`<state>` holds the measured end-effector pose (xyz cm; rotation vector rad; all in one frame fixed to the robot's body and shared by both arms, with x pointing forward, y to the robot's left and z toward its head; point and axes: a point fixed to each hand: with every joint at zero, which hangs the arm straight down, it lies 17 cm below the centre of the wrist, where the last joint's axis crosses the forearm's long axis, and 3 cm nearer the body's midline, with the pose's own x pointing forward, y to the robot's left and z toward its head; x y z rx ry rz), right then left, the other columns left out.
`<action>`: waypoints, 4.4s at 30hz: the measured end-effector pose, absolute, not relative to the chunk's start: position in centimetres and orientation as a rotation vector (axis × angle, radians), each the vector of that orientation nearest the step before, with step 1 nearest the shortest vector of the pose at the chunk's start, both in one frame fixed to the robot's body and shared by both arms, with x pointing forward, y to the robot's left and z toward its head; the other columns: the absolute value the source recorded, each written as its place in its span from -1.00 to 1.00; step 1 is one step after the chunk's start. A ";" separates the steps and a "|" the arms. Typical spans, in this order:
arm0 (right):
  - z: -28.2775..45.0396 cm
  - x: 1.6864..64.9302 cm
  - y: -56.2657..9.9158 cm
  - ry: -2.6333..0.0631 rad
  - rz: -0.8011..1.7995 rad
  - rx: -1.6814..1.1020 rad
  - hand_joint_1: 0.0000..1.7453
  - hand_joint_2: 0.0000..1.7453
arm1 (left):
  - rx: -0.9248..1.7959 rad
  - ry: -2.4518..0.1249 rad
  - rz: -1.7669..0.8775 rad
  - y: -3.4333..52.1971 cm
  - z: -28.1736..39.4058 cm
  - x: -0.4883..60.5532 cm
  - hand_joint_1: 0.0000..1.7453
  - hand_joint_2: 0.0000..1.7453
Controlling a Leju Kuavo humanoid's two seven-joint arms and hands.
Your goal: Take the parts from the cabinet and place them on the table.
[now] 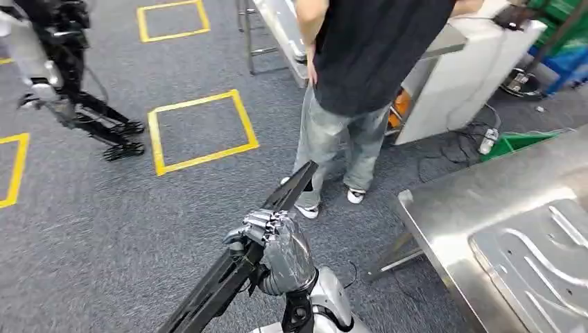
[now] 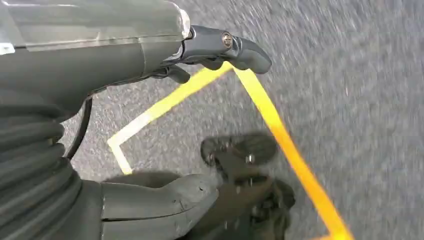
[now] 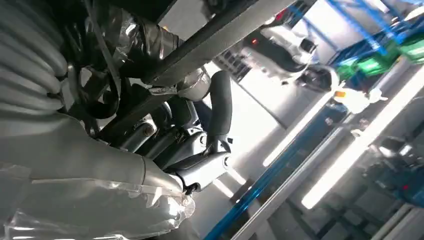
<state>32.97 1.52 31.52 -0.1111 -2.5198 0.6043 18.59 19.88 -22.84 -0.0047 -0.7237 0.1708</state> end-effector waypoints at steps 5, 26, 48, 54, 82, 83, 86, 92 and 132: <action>31.4 33.0 1.5 -2.517 0.606 -0.112 1.00 1.00 | -0.004 -0.726 0.171 19.9 -22.8 18.7 -1.00 1.00; 31.2 32.2 0.3 -2.520 0.560 -0.144 1.00 1.00 | 0.017 -0.676 0.122 20.8 -23.8 16.6 -1.00 1.00; 30.7 32.3 -1.0 -2.520 0.520 -0.145 1.00 1.00 | 0.027 -0.741 0.139 22.0 -23.0 18.7 -1.00 1.00; 30.6 32.3 -1.1 -2.519 0.510 -0.148 1.00 1.00 | 0.064 -0.721 0.139 23.9 -23.4 18.2 -1.00 1.00; 31.2 32.8 -3.0 -2.521 0.433 -0.220 1.00 1.00 | 0.066 -0.734 0.131 24.7 -23.3 18.5 -1.00 1.00; 31.2 32.9 -3.2 -2.519 0.428 -0.228 1.00 1.00 | 0.069 -0.732 0.130 24.8 -23.4 18.4 -1.00 1.00; 31.0 33.2 -3.8 -2.512 0.415 -0.251 1.00 1.00 | 0.068 -0.729 0.130 24.8 -23.4 18.3 -1.00 1.00; 31.0 34.1 -5.8 -2.497 0.380 -0.324 1.00 1.00 | 0.063 -0.726 0.132 24.5 -23.5 18.0 -1.00 1.00; 36.6 58.5 -57.0 -1.395 0.666 -0.990 1.00 1.00 | -0.058 -0.796 0.096 21.7 -22.1 19.8 -1.00 1.00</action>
